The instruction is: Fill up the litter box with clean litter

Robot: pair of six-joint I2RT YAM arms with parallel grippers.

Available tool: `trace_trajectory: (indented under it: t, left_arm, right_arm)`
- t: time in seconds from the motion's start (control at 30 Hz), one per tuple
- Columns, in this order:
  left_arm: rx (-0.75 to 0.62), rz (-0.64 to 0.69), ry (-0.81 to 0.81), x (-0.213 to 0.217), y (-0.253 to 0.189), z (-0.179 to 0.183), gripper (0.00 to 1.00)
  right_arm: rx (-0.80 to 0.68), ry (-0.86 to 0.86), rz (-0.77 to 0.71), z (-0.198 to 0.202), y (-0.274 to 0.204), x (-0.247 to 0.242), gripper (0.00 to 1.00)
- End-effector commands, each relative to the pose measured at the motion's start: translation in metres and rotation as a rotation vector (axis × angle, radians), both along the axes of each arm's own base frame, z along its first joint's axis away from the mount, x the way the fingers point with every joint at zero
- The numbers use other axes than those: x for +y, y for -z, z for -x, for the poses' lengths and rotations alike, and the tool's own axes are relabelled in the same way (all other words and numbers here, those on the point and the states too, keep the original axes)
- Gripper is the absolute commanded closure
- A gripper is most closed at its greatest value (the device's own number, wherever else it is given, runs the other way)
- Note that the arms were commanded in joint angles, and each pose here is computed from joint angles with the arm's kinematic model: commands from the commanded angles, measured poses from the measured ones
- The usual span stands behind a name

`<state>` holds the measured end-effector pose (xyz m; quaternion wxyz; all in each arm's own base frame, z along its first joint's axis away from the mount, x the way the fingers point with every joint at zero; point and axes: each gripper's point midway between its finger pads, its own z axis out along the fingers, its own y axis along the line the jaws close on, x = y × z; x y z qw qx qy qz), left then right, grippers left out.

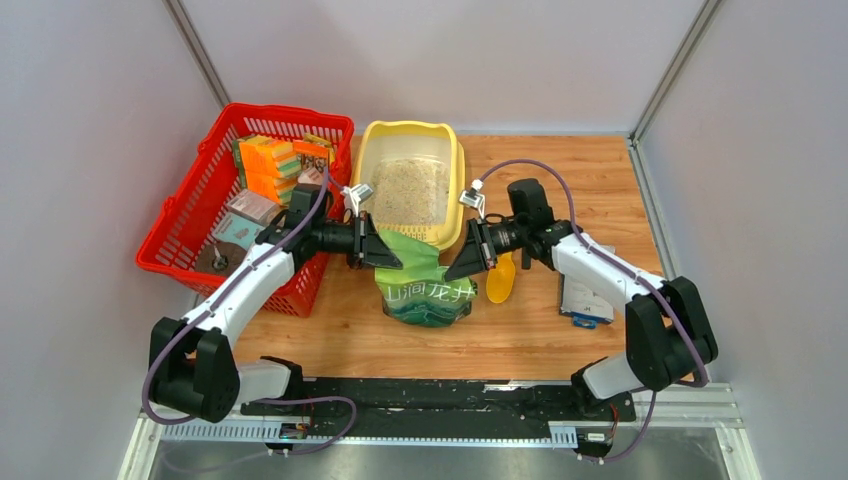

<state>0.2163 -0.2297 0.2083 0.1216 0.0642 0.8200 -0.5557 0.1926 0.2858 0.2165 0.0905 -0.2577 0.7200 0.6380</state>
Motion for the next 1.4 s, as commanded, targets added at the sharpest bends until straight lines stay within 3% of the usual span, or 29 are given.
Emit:
trace_trajectory:
  t: [0.0,0.03,0.13,0.2,0.23,0.33,0.47,0.57,0.7,0.93,1.37]
  left_arm:
    - [-0.066,-0.061,-0.087,0.014,-0.004,-0.016,0.83]
    - [-0.104,-0.065,-0.079,0.015,-0.01,-0.017,0.73]
    - [-0.318,-0.096,-0.026,0.019,-0.044,-0.02,0.6]
    - [-0.508,-0.141,0.027,0.026,-0.071,-0.018,0.53]
    - [-0.576,-0.157,0.048,0.029,-0.08,-0.017,0.42]
    - [-0.865,-0.259,0.17,0.038,-0.103,-0.005,0.29]
    - [-1.16,-0.364,0.551,0.035,-0.089,0.031,0.28]
    - [-1.298,-0.393,0.774,0.022,-0.072,0.045,0.28]
    - [-1.388,-0.422,0.903,0.004,-0.047,0.04,0.28]
    - [-1.533,-0.512,0.927,-0.024,-0.028,0.009,0.31]
    - [-1.409,-0.483,1.067,-0.027,0.005,0.024,0.55]
  right_arm:
    - [0.096,-0.152,-0.09,0.024,-0.039,-0.011,1.0]
    - [0.095,-0.148,-0.088,0.023,-0.039,-0.01,1.0]
    - [0.099,-0.14,-0.083,0.018,-0.041,-0.008,1.0]
    - [0.11,-0.143,-0.082,0.017,-0.041,-0.008,1.0]
    - [0.117,-0.145,-0.081,0.016,-0.041,-0.007,1.0]
    - [0.137,-0.144,-0.074,0.014,-0.038,-0.007,1.0]
    - [0.143,-0.143,-0.071,0.01,-0.038,-0.004,1.0]
    - [0.135,-0.139,-0.07,0.007,-0.038,-0.003,1.0]
    - [0.139,-0.133,-0.065,0.006,-0.037,-0.002,1.0]
    - [0.166,-0.128,-0.053,0.012,-0.031,-0.004,1.0]
    - [0.201,-0.123,-0.044,0.014,-0.029,-0.005,1.0]
